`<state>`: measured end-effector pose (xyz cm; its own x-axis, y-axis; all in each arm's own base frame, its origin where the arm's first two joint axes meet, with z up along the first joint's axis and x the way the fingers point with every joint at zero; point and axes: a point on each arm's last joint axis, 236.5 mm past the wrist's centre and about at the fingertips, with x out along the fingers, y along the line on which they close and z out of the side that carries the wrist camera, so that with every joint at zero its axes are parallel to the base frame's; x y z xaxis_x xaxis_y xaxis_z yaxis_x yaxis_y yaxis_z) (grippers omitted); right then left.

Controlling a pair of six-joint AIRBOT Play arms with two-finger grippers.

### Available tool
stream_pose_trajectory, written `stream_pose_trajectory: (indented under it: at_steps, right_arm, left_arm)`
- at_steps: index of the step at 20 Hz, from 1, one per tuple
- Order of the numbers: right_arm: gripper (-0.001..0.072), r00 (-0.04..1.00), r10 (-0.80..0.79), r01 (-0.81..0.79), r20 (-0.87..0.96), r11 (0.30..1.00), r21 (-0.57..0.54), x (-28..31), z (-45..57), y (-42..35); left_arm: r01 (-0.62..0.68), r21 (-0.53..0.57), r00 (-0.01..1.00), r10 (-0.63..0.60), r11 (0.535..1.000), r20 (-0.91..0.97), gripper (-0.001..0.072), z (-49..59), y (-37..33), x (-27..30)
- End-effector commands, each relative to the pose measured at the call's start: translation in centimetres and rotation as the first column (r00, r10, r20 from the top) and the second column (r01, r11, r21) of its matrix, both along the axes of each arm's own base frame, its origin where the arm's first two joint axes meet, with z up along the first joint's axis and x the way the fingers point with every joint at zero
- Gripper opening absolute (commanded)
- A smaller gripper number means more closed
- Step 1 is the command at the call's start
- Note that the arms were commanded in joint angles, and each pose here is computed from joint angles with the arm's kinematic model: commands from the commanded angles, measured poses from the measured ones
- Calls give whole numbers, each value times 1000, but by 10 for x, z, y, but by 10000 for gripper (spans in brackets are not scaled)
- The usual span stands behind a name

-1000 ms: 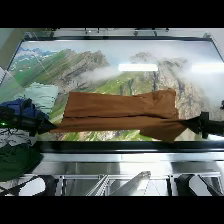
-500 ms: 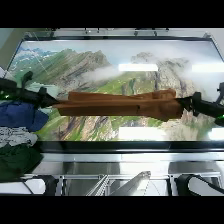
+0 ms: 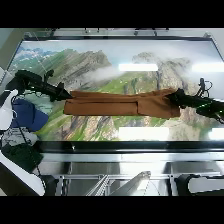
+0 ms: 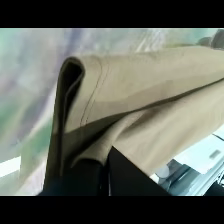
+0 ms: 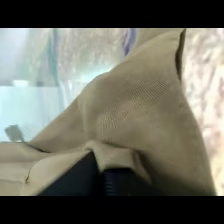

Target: Fold the shirts.

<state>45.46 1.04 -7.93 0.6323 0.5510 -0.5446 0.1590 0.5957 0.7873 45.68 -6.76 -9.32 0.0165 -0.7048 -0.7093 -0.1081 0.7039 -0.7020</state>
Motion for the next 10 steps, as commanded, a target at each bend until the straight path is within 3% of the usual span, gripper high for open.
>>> stream_pose_trajectory:
  at_steps: [1, 2, 3, 5, 6, 8, 10]
  right_arm:
    - [294, 1000, 31, -31, 4, 1000, -3, 1, -3, 4]
    - [293, 998, 61, -60, 9, 998, -17, -2, 1, 2]
    - [314, 995, 103, -102, 14, 994, -43, -7, 8, -3]
    - [596, 990, 132, -137, -51, 985, -108, -18, 21, -30]
    - [690, 988, 119, -135, -99, 975, -177, -24, 25, -53]
    - [707, 983, 62, -108, -173, 957, -270, -29, 28, -90]
    - [708, 981, 52, -104, -189, 956, -274, -28, 24, -97]
  left_arm:
    - [26, -13, 1000, -26, 1000, -10, 350, 1, -7, 1]
    - [43, -19, 999, -43, 999, -14, 495, 8, -8, -3]
    - [44, -24, 999, -44, 999, -10, 583, 16, -4, -5]
    - [28, -23, 1000, -27, 999, 15, 594, 35, 10, -5]
    - [14, -18, 999, -14, 1000, 36, 594, 47, 18, -5]
    - [-40, -5, 996, 41, 999, 74, 593, 73, 36, -2]
    - [-74, 10, 989, 72, 997, 127, 552, 98, 48, 0]
